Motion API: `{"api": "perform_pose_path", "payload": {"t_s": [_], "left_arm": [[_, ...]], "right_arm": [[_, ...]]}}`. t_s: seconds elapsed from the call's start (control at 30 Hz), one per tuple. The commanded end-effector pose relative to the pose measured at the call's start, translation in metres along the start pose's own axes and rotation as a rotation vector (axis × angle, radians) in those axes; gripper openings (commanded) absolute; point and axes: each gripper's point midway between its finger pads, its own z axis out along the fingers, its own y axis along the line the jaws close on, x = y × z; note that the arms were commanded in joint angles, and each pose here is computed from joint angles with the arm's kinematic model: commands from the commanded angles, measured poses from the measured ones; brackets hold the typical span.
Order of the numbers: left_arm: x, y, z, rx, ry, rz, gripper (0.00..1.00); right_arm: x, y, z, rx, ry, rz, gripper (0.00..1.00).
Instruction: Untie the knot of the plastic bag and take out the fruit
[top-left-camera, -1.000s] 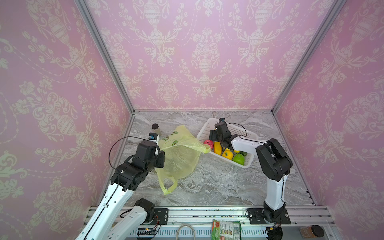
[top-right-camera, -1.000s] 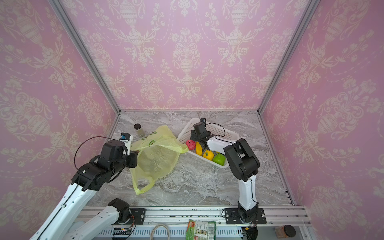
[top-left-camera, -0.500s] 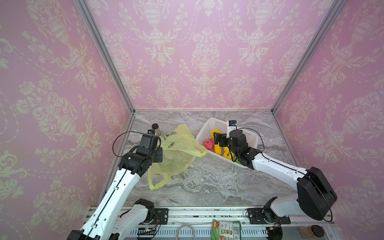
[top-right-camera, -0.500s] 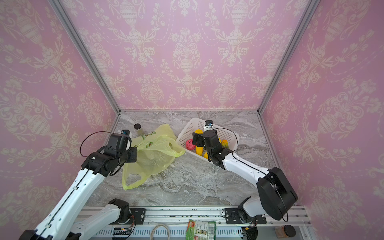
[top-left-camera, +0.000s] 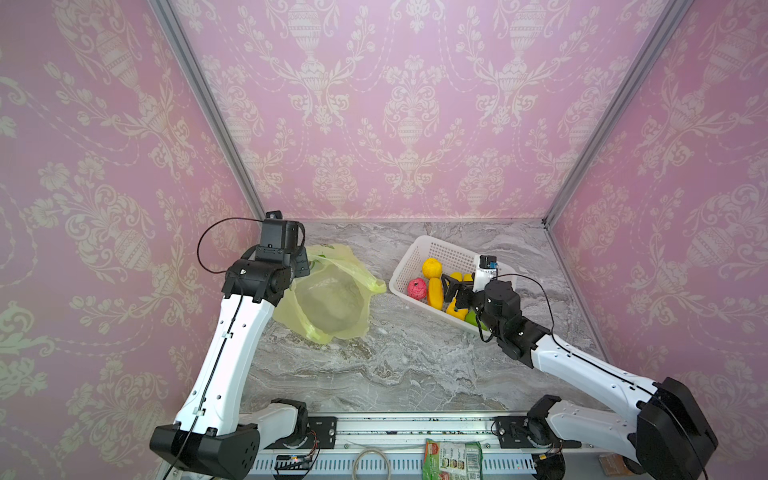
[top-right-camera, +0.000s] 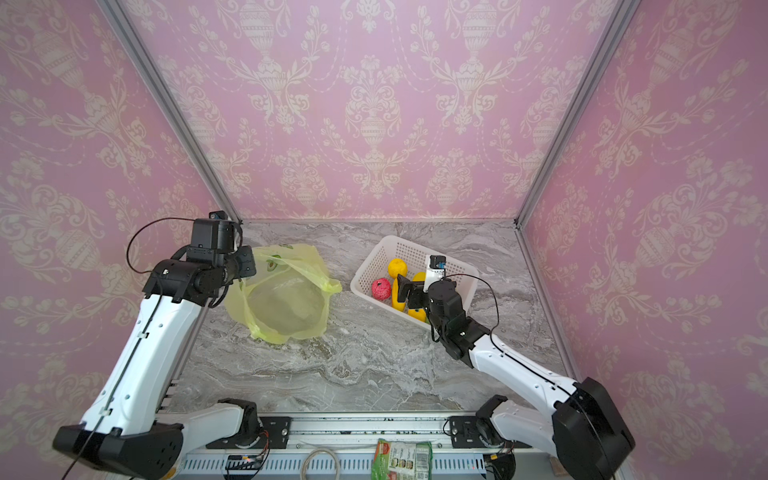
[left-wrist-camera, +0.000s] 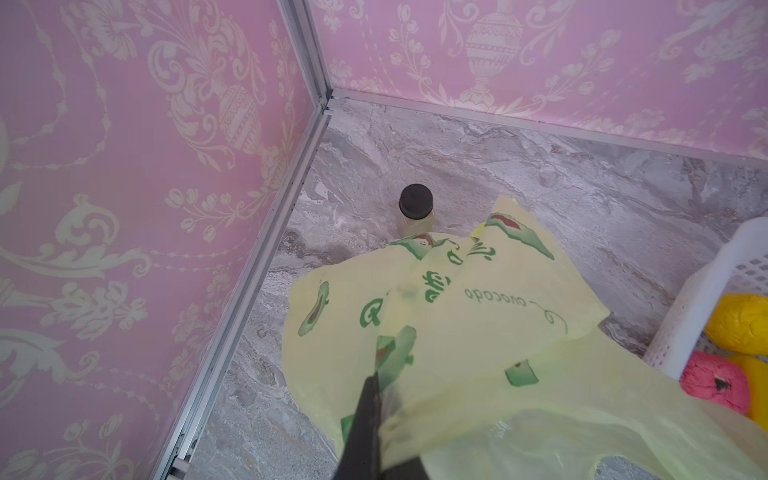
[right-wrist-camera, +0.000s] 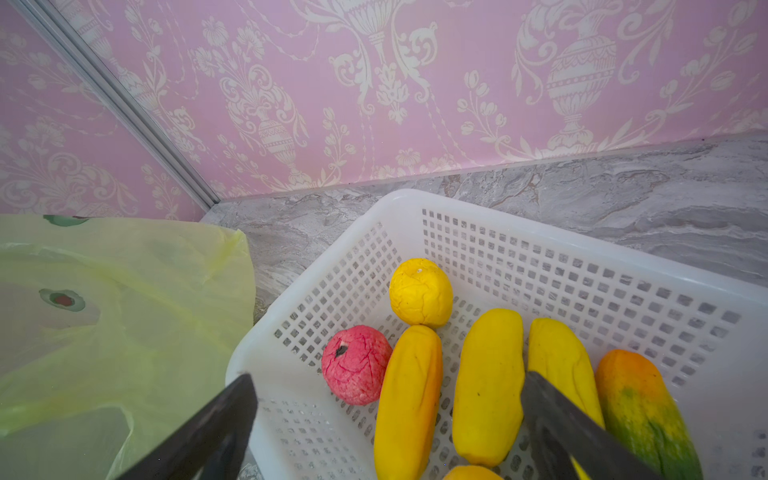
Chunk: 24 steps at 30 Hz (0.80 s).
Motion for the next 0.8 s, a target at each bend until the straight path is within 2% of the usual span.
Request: {"api": "perform_pose_path", "payload": {"t_s": [0.0, 0.23, 0.4, 0.5, 0.77], "left_arm": [[-0.012, 0.027, 0.008, -0.091, -0.017, -0.099, 0.00], [-0.011, -0.011, 0.023, 0.118, 0.023, -0.153, 0.00], [-0.006, -0.067, 0.022, 0.369, 0.071, -0.143, 0.00], [-0.003, -0.086, 0.016, 0.410, 0.071, -0.111, 0.00], [-0.004, -0.096, 0.019, 0.453, 0.081, -0.169, 0.01]], "right_arm": [[-0.004, 0.001, -0.007, -0.024, -0.028, 0.014, 1.00], [-0.007, 0.001, -0.013, -0.043, -0.061, 0.024, 1.00], [-0.004, 0.002, -0.006, -0.040, -0.046, 0.022, 1.00], [-0.002, 0.004, 0.000, -0.041, -0.032, 0.023, 1.00], [0.003, 0.006, 0.010, -0.033, 0.000, 0.018, 1.00]]}}
